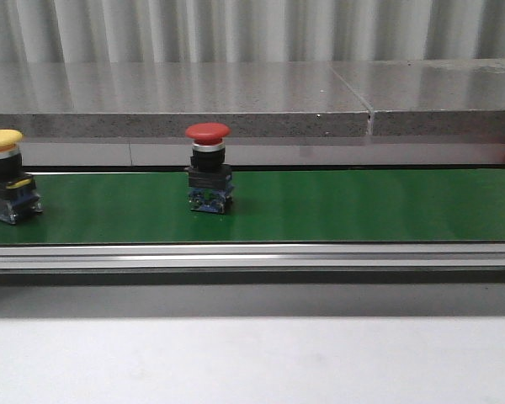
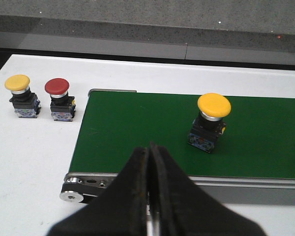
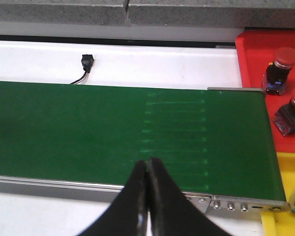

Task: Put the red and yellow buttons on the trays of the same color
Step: 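Grasp the red button at the belt end with the right gripper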

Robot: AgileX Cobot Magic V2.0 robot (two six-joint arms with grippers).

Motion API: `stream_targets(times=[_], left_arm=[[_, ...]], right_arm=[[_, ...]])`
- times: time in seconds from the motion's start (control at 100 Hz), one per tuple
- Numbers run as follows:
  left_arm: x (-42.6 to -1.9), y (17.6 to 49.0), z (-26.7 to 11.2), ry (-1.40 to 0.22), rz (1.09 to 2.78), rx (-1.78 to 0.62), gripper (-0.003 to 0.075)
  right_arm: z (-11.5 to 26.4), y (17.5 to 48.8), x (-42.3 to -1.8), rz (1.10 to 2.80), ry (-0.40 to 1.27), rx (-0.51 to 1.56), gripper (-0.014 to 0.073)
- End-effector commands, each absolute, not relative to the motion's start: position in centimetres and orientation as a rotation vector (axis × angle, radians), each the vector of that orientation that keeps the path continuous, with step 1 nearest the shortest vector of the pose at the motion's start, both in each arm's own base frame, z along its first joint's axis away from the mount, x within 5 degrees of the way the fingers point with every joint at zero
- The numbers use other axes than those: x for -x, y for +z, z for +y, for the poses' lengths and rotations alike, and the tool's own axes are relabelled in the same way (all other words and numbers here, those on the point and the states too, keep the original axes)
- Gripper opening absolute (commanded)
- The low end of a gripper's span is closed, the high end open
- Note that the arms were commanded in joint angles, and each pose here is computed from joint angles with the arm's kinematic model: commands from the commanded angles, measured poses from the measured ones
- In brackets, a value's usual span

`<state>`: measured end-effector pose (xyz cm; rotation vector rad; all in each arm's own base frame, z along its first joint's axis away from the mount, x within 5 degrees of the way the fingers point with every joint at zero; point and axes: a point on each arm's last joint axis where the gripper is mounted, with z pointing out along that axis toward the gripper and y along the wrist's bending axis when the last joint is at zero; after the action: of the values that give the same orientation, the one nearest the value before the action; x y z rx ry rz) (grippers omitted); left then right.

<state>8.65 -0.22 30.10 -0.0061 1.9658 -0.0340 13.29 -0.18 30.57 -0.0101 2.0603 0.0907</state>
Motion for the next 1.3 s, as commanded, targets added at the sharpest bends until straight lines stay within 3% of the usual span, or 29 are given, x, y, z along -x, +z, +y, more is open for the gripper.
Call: stream_targets(times=[0.0,0.1,0.22,0.27,0.57,1.0,1.29], left_arm=[[-8.9,31.6,-0.4,-0.052,1.868,-0.007,-0.0021],[-8.9,31.6,-0.4,-0.052,1.868,-0.007,-0.0021],[-8.9,31.6,-0.4,-0.052,1.868,-0.007,-0.0021],[-8.9,31.6,-0.4,-0.052,1.868,-0.007,-0.0021],[-8.9,31.6,-0.4,-0.052,1.868,-0.007,-0.0021],[-8.9,31.6,-0.4,-0.052,1.867,-0.008,-0.0021],[-8.9,31.6,-0.4,-0.052,1.867,-0.008,-0.0021]], right_arm=[[-0.3,32.0,-13.5,1.971,0.082,-0.016,0.0],[-0.1,31.9,-13.4,1.976,0.131,-0.038,0.0192],[0.2,32.0,-13.4,1.972,0.212,-0.079,0.056],[0.3,32.0,-13.4,1.967,0.223,-0.086,0.0674],[1.9,32.6,-15.5,2.016,0.246,0.162,0.0632],[8.8,30.3,-25.3,2.185,0.372,0.55,0.0632],[14.0,28.7,-30.1,2.198,0.41,0.732,0.0632]])
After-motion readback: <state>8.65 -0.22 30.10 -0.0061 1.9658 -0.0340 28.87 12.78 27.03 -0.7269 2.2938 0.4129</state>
